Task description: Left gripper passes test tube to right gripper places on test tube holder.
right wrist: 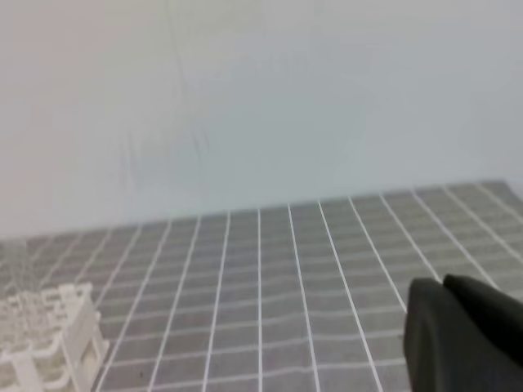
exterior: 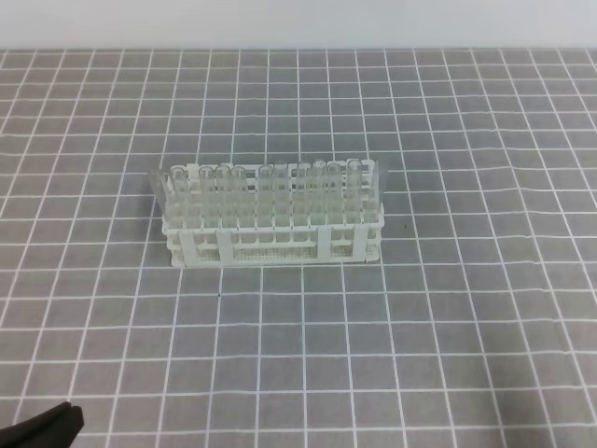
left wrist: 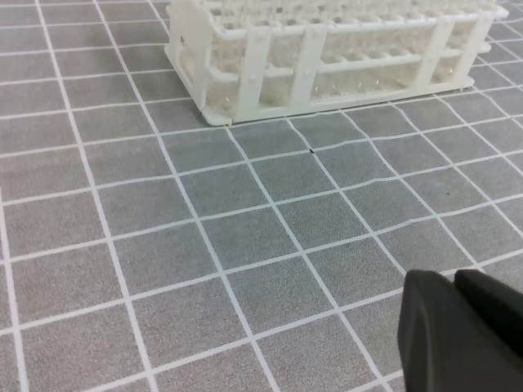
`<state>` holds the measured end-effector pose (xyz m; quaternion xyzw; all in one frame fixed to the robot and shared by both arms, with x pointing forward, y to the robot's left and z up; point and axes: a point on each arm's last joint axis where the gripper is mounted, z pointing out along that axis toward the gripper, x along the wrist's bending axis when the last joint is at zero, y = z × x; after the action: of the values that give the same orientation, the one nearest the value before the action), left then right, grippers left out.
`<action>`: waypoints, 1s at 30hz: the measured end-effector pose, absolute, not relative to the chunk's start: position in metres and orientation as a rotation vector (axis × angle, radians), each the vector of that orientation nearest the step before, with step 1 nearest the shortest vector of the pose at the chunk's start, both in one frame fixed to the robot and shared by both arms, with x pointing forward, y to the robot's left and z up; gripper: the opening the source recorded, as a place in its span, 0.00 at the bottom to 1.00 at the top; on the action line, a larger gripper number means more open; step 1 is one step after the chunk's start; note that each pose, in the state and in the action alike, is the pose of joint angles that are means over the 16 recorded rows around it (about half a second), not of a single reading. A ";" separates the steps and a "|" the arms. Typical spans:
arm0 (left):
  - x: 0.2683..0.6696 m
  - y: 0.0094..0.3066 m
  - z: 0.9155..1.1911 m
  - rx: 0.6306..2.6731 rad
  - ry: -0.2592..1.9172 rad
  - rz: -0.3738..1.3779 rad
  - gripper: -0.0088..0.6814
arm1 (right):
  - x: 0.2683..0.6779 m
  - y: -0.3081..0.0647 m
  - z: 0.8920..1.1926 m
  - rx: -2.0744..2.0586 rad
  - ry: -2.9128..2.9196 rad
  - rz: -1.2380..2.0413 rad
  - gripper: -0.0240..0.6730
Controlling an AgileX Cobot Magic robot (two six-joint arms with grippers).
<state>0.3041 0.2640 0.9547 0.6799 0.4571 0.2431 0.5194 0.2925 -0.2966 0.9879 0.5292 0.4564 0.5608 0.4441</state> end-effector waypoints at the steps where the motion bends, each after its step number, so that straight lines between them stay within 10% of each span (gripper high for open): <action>1: 0.304 0.264 0.955 1.631 1.098 0.584 0.03 | 0.293 -0.296 0.986 1.307 1.130 1.392 0.02; 30: 0.304 0.265 0.955 1.631 1.105 0.587 0.03 | 0.291 -0.290 0.956 1.352 1.474 1.173 0.02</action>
<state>0.3043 0.2645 0.9552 0.6793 0.4601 0.2444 0.5168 0.2906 -0.2901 0.9564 0.5343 0.5825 0.4638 0.4001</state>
